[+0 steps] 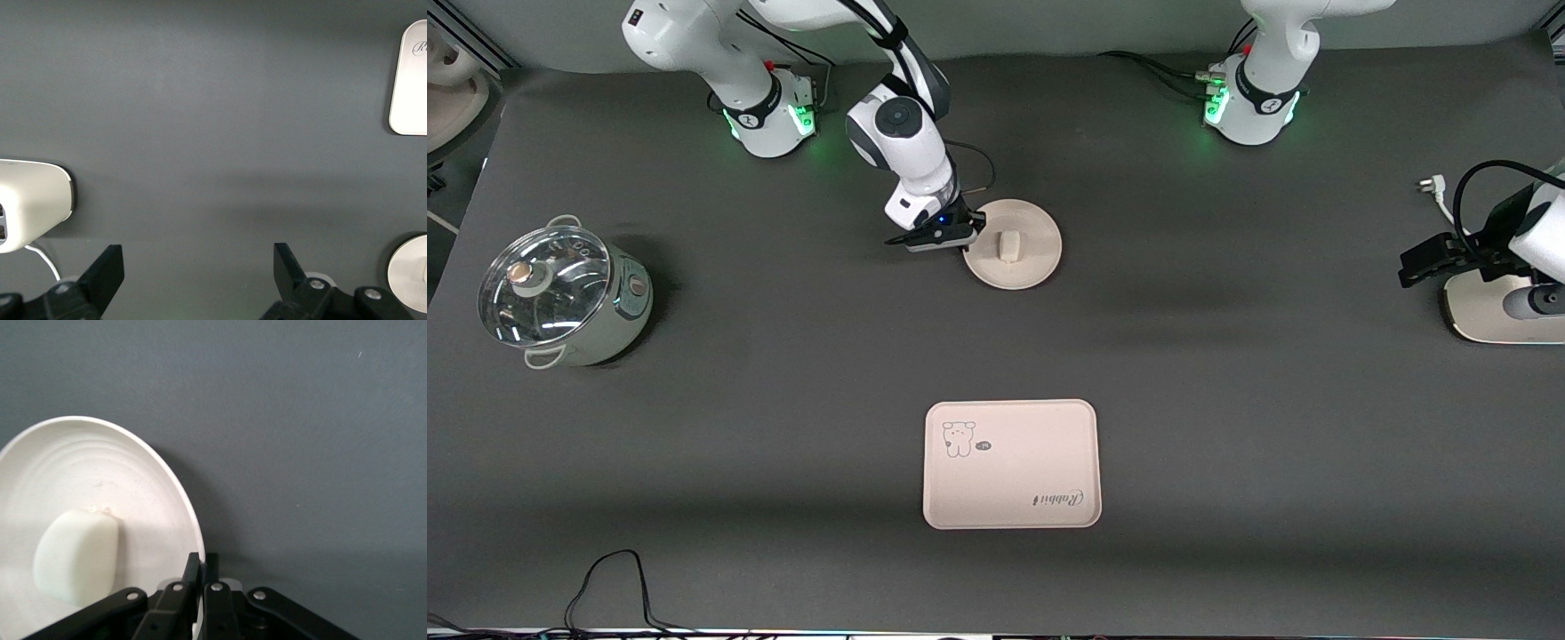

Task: Place bun in plate and plate on tray
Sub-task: 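Close the right gripper on the plate rim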

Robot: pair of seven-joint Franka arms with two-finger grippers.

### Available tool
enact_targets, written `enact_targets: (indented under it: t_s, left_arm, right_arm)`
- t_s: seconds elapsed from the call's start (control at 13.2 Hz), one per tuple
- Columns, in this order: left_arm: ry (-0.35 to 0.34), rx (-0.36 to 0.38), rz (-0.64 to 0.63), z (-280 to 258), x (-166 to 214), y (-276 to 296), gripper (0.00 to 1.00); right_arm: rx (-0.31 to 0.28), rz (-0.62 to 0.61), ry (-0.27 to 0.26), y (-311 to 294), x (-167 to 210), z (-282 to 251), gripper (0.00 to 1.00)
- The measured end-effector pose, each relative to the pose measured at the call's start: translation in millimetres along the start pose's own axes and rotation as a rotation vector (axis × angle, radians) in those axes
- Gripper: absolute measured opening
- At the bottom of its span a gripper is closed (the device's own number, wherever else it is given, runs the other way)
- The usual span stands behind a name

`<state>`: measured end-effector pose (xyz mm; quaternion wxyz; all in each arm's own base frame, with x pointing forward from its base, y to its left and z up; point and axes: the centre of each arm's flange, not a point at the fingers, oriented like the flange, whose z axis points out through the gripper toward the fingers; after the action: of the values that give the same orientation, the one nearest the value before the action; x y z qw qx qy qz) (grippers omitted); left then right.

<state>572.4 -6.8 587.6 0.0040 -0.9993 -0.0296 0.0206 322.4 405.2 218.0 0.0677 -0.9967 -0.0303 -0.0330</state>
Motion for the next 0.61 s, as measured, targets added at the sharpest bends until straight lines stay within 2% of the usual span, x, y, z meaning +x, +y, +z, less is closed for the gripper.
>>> enact_targets:
  t_s: [0.15, 0.38, 0.46, 0.61]
  left_arm:
    - [0.0, 0.0, 0.0, 0.0, 0.0, 0.0, 1.0]
    - [0.001, 0.0, 0.0, -0.4, 0.0, 0.0, 1.0]
    - [0.001, 0.0, 0.0, -0.5, 0.0, 0.0, 1.0]
    - [0.002, 0.0, 0.001, -0.6, 0.0, 0.1, 1.0]
  right_arm:
    - [0.017, -0.022, -0.018, 7.7, 22.2, -47.6, 0.04]
    - [0.112, 0.002, -0.012, 12.8, 37.2, -115.6, 0.04]
    - [0.145, 0.005, -0.01, 11.0, 37.5, -128.5, 0.04]
    - [0.171, 0.008, -0.002, 7.9, 38.6, -138.6, 0.04]
